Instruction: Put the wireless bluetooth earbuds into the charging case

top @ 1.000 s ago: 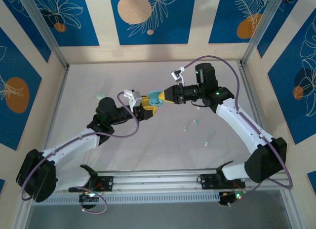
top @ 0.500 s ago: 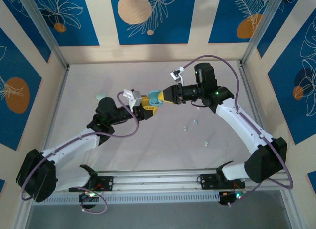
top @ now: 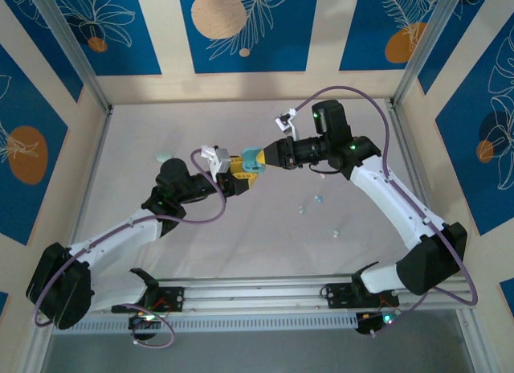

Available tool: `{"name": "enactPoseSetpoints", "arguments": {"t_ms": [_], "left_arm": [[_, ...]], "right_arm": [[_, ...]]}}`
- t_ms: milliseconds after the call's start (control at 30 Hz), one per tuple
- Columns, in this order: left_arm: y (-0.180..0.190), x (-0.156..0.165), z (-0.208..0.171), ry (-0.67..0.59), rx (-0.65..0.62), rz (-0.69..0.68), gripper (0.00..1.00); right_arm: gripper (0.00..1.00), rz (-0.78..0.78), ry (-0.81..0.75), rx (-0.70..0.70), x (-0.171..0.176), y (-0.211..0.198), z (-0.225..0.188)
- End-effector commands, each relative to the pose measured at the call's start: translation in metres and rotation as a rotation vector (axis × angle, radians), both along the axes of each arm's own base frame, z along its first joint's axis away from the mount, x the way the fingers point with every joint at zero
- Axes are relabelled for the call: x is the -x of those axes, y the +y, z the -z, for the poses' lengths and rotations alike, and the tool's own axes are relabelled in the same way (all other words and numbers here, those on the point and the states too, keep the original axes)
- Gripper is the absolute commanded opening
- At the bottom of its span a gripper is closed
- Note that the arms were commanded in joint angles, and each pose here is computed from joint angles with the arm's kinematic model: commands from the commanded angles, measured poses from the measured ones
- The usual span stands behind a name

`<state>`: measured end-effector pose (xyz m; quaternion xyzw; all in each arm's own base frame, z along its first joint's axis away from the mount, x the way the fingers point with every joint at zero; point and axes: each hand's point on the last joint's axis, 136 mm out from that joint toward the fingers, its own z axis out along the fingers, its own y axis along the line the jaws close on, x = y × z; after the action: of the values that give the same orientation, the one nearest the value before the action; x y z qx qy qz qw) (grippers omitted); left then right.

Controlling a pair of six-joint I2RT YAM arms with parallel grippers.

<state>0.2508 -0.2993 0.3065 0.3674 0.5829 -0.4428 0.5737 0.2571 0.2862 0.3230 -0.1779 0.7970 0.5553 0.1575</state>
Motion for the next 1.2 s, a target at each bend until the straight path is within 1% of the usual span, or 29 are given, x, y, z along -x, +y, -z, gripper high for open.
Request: {"name": "enactPoseSetpoints", "arguments": {"t_ms": [0,267,433,533,700,933,1033,1167], "left_arm": [[-0.001,0.009,-0.038,-0.091,0.077,0.03,0.36],[0.0,0.011,-0.038,-0.089,0.076,0.031,0.36],[0.001,0.011,-0.036,-0.088,0.071,0.029,0.36],[0.001,0.011,-0.035,-0.089,0.068,0.023,0.36],[0.002,0.011,-0.032,-0.087,0.058,0.02,0.36],[0.002,0.011,-0.032,-0.091,0.053,0.016,0.36],[0.002,0.01,-0.032,-0.091,0.053,0.013,0.36],[0.003,0.01,-0.032,-0.091,0.055,0.007,0.36]], "right_arm": [[0.24,0.014,0.007,0.066,0.0,-0.001,0.011],[0.27,0.029,-0.005,0.085,-0.001,-0.002,0.01],[0.31,0.035,-0.023,0.077,0.0,-0.003,0.002],[0.39,0.035,-0.033,0.073,0.002,-0.004,-0.004],[0.45,0.041,-0.055,0.061,0.006,-0.007,-0.014],[0.48,0.084,-0.104,0.049,0.008,-0.02,-0.027],[0.48,0.123,-0.122,0.054,0.005,-0.03,-0.028],[0.48,0.298,-0.114,0.094,-0.015,-0.063,-0.013]]}}
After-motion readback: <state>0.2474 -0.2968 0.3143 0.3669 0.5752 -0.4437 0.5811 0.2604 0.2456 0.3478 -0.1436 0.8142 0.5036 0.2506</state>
